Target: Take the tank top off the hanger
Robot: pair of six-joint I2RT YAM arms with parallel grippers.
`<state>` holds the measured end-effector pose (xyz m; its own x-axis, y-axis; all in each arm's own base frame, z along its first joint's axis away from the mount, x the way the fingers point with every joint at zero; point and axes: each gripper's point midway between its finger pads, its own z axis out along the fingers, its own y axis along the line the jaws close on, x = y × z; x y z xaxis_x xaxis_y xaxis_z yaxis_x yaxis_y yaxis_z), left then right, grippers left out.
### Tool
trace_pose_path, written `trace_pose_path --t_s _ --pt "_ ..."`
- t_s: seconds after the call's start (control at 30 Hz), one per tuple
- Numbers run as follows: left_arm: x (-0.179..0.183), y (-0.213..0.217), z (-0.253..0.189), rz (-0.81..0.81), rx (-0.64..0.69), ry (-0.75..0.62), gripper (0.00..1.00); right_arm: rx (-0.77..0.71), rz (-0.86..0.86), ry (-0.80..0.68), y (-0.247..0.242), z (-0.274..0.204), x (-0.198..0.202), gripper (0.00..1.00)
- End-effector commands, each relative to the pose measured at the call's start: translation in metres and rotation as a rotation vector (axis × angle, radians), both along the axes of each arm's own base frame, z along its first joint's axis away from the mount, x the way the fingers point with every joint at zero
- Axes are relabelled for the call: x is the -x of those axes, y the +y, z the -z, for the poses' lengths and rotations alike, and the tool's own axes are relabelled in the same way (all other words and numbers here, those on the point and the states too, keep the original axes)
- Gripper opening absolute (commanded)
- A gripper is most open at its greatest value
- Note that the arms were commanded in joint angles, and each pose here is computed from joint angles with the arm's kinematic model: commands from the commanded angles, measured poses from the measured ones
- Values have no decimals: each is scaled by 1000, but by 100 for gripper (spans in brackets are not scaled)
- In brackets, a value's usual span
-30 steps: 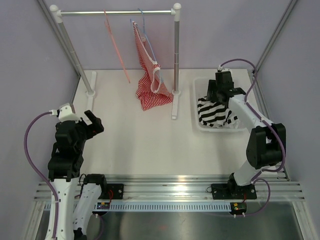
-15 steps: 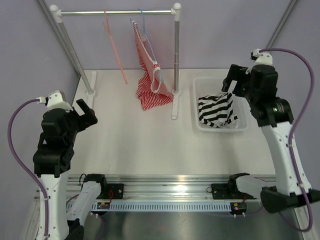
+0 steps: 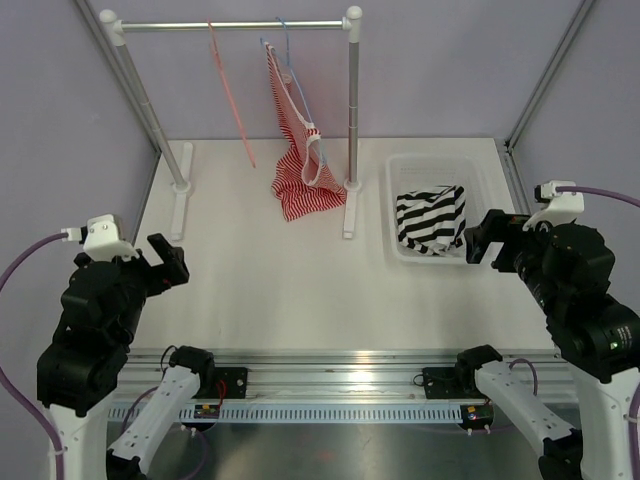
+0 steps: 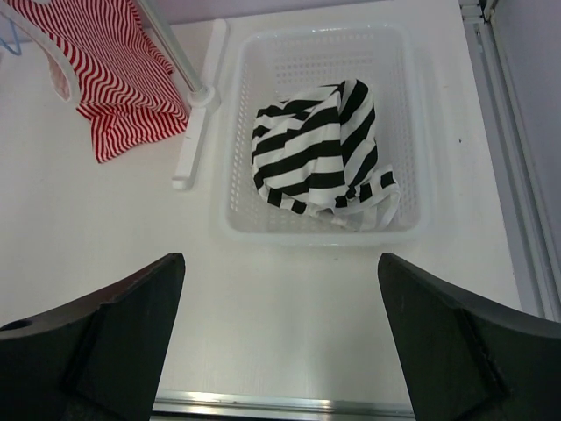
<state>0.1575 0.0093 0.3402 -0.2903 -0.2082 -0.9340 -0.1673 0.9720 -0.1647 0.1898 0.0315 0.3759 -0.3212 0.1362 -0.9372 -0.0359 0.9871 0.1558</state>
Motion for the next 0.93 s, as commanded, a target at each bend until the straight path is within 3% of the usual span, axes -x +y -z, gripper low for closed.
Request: trace_pose_path --t_s 0.0,0.23,0.9 --pt "5 9 3 -30 -25 -21 99 39 32 38 -12 20 16 99" --pt "5 5 9 -8 -19 -27 99 40 69 -20 -23 21 27 100" --pt "-6 -6 17 39 2 -55 99 49 45 68 -6 39 -9 100"
